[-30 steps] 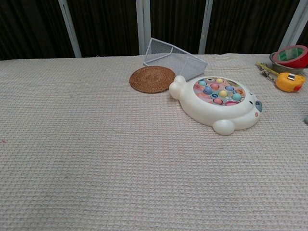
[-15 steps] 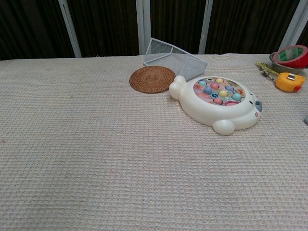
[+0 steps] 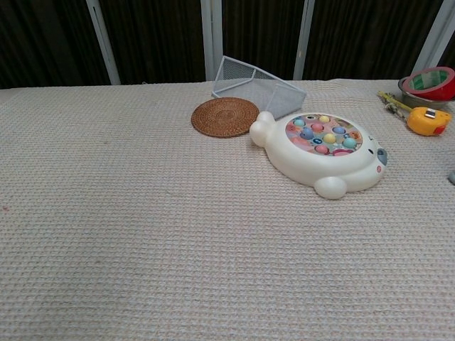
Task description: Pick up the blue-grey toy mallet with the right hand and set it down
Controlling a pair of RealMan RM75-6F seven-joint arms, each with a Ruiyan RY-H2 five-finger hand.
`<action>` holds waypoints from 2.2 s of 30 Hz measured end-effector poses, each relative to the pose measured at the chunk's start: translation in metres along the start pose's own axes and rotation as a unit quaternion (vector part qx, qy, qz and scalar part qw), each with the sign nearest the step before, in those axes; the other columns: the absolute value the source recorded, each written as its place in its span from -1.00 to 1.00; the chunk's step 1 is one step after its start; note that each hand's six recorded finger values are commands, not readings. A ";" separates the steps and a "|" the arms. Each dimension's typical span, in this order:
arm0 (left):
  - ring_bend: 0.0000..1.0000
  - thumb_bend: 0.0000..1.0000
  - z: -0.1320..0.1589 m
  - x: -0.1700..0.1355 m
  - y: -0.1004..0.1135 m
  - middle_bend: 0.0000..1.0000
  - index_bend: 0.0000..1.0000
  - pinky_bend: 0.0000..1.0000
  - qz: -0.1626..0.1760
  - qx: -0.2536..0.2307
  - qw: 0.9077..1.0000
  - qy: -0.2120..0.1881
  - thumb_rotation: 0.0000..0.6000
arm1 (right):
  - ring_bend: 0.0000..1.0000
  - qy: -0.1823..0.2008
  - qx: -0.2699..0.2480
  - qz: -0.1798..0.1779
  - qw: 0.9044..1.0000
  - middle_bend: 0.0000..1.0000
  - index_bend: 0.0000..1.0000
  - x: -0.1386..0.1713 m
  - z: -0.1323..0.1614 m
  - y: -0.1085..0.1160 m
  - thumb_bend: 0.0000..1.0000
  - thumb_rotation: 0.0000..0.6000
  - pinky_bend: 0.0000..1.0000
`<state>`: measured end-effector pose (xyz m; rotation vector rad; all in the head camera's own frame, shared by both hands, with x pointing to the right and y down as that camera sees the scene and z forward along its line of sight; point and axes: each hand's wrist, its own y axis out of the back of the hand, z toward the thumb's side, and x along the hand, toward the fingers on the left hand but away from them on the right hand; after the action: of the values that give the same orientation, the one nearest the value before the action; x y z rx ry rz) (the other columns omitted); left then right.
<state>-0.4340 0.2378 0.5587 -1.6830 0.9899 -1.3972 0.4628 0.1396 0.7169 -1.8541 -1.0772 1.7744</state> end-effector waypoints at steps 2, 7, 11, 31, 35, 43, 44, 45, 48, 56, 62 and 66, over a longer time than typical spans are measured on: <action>-1.00 -0.87 0.000 0.000 0.000 -1.00 -1.00 -1.00 -0.001 0.000 1.000 0.000 1.00 | -0.44 0.000 -0.001 -0.001 1.000 -0.01 0.13 0.000 0.000 0.000 0.03 1.00 -0.94; -1.00 -0.87 -0.001 0.000 -0.002 -1.00 -1.00 -1.00 -0.003 0.000 1.000 0.002 1.00 | -0.36 0.001 -0.004 -0.003 1.000 0.08 0.24 -0.001 0.000 -0.002 0.07 1.00 -0.88; -1.00 -0.87 -0.003 0.001 -0.003 -1.00 -1.00 -1.00 -0.005 -0.001 1.000 0.004 1.00 | -0.27 0.005 -0.009 -0.011 1.000 0.16 0.35 -0.002 0.001 -0.001 0.13 1.00 -0.82; -1.00 -0.87 0.002 0.004 -0.002 -1.00 -1.00 -1.00 -0.004 0.002 1.000 -0.006 1.00 | 0.07 0.104 -0.016 -0.026 0.994 0.50 0.79 0.015 0.058 0.025 0.39 1.00 -0.57; -1.00 -0.87 0.006 0.007 -0.002 -1.00 -1.00 -1.00 -0.006 0.003 1.000 -0.013 1.00 | 0.08 0.141 0.007 -0.024 0.990 0.51 0.81 0.019 0.090 0.040 0.41 1.00 -0.56; -1.00 -0.87 0.009 0.011 -0.005 -1.00 -1.00 -1.00 -0.013 0.004 1.000 -0.016 1.00 | 0.11 0.180 0.087 -0.012 0.980 0.53 0.84 0.014 0.147 0.065 0.43 1.00 -0.55; -1.00 -0.87 0.008 0.012 -0.006 -1.00 -1.00 -1.00 -0.014 0.003 1.000 -0.015 1.00 | 0.11 0.183 0.098 -0.010 0.978 0.54 0.85 0.012 0.153 0.065 0.43 1.00 -0.55; -1.00 -0.87 0.008 0.013 -0.006 -1.00 -1.00 -1.00 -0.015 0.003 1.000 -0.014 1.00 | 0.11 0.184 0.112 -0.008 0.977 0.54 0.85 0.010 0.159 0.066 0.43 1.00 -0.55; -1.00 -0.87 0.007 0.015 -0.007 -1.00 -1.00 -1.00 -0.016 0.002 1.000 -0.013 1.00 | 0.11 0.181 0.136 -0.002 0.974 0.54 0.85 0.003 0.173 0.066 0.43 1.00 -0.55; -1.00 -0.87 0.004 0.017 -0.008 -1.00 -1.00 -1.00 -0.020 0.001 1.000 -0.010 1.00 | 0.12 0.172 0.182 0.024 0.968 0.55 0.86 -0.016 0.207 0.055 0.44 1.00 -0.54; -1.00 -0.87 0.002 0.018 -0.011 -1.00 -1.00 -1.00 -0.025 0.000 1.000 -0.007 1.00 | 0.12 0.164 0.206 0.037 0.964 0.55 0.87 -0.024 0.220 0.049 0.44 1.00 -0.54; -1.00 -0.87 0.001 0.018 -0.012 -1.00 -1.00 -1.00 -0.025 -0.001 1.000 -0.007 1.00 | 0.12 0.150 0.221 0.047 0.962 0.56 0.88 -0.028 0.218 0.043 0.44 1.00 -0.54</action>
<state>-0.4295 0.2267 0.5767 -1.7275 0.9465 -1.4162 0.2682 0.0381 0.6728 -1.8286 -0.4414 1.5529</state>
